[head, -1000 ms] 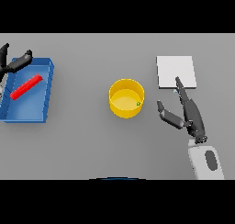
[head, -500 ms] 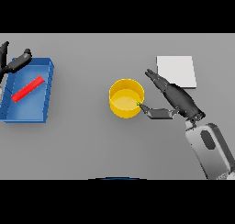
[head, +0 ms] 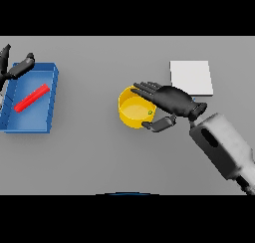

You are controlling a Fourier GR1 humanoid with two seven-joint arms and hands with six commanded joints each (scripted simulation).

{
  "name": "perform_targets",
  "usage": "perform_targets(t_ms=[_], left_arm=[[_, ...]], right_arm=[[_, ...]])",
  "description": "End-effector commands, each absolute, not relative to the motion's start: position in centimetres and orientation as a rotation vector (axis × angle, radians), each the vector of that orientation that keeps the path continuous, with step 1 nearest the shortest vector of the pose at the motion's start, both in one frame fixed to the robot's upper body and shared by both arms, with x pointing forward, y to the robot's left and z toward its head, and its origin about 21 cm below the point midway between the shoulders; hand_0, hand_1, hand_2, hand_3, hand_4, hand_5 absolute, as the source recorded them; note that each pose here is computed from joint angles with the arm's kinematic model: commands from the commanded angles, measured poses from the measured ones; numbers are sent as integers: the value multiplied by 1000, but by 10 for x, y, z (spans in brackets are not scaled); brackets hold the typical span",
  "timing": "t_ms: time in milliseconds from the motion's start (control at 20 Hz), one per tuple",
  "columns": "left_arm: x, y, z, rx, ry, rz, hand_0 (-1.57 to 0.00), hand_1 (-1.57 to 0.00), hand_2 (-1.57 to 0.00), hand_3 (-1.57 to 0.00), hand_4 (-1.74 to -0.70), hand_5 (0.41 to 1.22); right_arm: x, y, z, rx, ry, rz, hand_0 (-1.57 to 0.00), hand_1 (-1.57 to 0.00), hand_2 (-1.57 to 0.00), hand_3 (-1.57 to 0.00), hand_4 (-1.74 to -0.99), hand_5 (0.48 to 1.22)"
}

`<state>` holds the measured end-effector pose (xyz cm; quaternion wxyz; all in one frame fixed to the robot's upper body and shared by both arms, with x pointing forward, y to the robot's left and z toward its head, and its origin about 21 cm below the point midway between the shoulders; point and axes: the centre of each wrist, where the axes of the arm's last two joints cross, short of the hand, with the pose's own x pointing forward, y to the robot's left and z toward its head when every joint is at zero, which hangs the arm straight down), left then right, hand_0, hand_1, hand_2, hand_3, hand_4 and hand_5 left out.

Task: Pick up the red beaker and tilt it to pour out 1 green nut into yellow bowl. Pick up the yellow bowl and place it on the metallic measuring scale.

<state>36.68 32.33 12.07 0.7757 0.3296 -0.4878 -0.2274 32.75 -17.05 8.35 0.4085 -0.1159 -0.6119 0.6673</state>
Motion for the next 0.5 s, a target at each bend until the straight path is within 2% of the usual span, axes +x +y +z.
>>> perform_targets(t_ms=[0,450], left_arm=[[367,327,121,714,-1059,-486,1,1,1,1,-762,720],[366,331,119,690,-1082,-465,1,1,1,1,-798,727]], right_arm=[[329,-167,84,-281,-1525,1719,1,1,1,1,-1212,638],[342,-151,67,-239,-1431,1897,1,1,1,1,-1242,664]])
